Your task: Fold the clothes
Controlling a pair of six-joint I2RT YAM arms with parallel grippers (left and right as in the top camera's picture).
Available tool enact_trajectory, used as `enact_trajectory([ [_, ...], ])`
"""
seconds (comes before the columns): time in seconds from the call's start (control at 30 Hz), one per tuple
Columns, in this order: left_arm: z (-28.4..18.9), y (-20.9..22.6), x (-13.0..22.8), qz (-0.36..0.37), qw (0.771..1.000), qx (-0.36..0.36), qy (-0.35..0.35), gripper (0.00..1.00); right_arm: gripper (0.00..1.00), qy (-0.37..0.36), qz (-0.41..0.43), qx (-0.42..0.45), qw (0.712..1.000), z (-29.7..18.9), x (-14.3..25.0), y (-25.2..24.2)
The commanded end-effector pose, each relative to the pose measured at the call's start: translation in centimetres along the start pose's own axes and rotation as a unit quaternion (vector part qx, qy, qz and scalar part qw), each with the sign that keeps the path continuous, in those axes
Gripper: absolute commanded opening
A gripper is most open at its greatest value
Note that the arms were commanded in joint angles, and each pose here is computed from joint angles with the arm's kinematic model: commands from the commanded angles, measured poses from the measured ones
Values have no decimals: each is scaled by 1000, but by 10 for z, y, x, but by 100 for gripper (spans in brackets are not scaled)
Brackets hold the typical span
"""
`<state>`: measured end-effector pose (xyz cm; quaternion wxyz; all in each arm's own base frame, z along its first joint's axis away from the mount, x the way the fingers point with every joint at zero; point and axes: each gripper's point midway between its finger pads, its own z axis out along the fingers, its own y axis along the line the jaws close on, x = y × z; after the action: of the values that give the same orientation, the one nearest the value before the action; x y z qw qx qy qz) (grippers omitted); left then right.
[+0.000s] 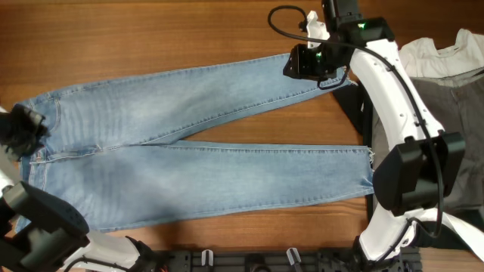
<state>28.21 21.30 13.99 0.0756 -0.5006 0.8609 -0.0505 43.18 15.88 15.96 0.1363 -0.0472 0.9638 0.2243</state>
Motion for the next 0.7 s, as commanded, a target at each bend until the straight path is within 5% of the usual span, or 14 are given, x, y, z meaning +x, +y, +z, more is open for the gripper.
enact_trajectory([
  [0.0,34,-20,25,83,995,34,33,4,35,-11,-7,-9,1000,-2,-5,7],
  [0.27,112,-51,51,162,986,48,-9,4,36,-10,7,-9,1000,-2,-5,6],
  [0.67,185,-70,75,155,986,66,-2,4,39,-20,27,-2,999,-2,-9,4],
])
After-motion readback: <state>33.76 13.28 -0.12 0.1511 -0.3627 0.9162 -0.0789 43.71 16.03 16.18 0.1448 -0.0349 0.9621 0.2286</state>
